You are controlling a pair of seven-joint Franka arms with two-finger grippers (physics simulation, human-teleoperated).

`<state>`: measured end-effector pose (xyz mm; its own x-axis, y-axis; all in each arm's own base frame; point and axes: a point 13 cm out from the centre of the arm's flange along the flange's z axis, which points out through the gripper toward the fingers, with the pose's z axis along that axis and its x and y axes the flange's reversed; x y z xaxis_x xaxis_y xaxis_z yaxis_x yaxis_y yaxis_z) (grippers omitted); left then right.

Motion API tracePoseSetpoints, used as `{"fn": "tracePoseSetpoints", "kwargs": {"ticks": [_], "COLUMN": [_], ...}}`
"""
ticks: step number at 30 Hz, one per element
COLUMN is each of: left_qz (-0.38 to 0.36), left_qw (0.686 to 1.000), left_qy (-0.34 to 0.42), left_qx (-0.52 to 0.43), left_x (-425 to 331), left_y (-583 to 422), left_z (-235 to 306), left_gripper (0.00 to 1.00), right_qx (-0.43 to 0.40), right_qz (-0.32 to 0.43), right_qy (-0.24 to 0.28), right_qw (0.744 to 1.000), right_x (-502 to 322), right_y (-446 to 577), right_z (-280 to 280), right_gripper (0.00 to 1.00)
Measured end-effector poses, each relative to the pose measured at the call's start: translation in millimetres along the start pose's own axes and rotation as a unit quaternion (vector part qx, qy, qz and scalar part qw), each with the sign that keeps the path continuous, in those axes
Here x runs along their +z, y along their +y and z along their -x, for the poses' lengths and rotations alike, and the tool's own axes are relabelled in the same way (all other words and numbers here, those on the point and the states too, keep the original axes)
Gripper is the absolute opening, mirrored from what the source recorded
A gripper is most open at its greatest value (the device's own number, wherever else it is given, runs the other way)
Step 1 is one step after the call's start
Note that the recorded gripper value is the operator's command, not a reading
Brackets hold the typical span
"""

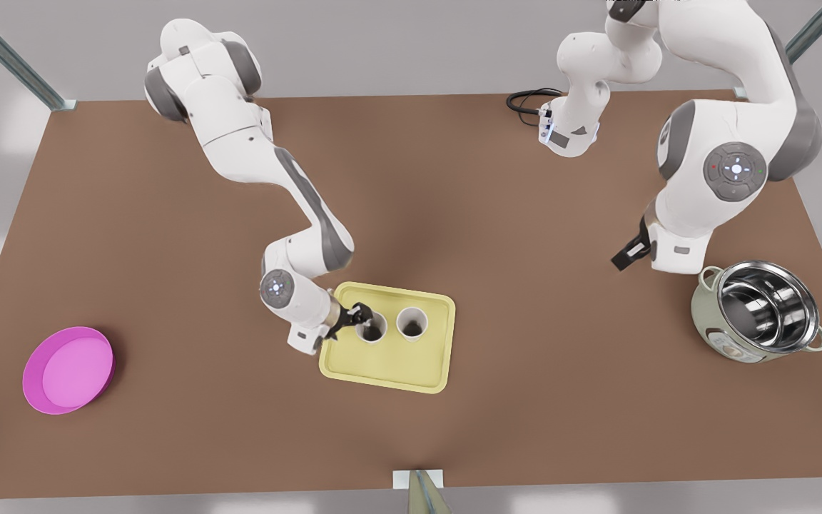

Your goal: Use both arms to respectively pick up the white IKEA cups from the middle-left and middle-right positions, then place the white IKEA cups onto the middle-middle tray, ensuring that the cups remain upright and do not tip over

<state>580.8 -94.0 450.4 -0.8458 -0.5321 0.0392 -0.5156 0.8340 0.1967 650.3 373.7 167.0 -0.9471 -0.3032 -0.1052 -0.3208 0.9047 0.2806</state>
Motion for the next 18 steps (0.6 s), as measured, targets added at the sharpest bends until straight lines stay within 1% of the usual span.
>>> {"fn": "tracePoseSetpoints", "kwargs": {"ticks": [2,3,4,6,8,9,11,13,16,18], "left_qz": [0.015,0.022,0.027,0.034,0.035,0.035,0.037,0.039,0.042,0.046], "left_qw": [0.999,0.997,0.996,0.991,0.987,0.984,0.979,0.973,0.964,0.958], "left_qy": [0.017,0.028,0.037,0.053,0.067,0.073,0.085,0.094,0.108,0.12], "left_qx": [0.044,0.064,0.082,0.114,0.144,0.158,0.184,0.207,0.238,0.255], "left_x": [6,8,9,11,13,14,16,17,19,23], "left_y": [5,8,12,19,22,24,26,29,32,33], "left_z": [-8,-13,-17,-21,-26,-28,-32,-37,-43,-45], "left_gripper": [1.0,1.0,1.0,1.0,1.0,1.0,1.0,1.0,1.0,1.0], "right_qx": [0.008,0.027,0.056,0.082,0.089,0.082,0.069,0.072,0.096,0.103], "right_qz": [0.01,0.01,0.001,-0.057,-0.131,-0.163,-0.201,-0.215,-0.2,-0.191], "right_qy": [-0.007,0.0,0.011,0.038,0.056,0.055,0.034,0.033,0.062,0.079], "right_qw": [1.0,1.0,0.998,0.994,0.986,0.982,0.977,0.973,0.973,0.973], "right_x": [-72,-102,-128,-172,-225,-258,-346,-412,-439,-436], "right_y": [-8,-37,-90,-185,-246,-254,-237,-220,-220,-217], "right_z": [6,5,0,-19,-38,-39,-42,-76,-134,-151], "right_gripper": [1.0,1.0,1.0,1.0,1.0,1.0,1.0,1.0,1.0,1.0]}}
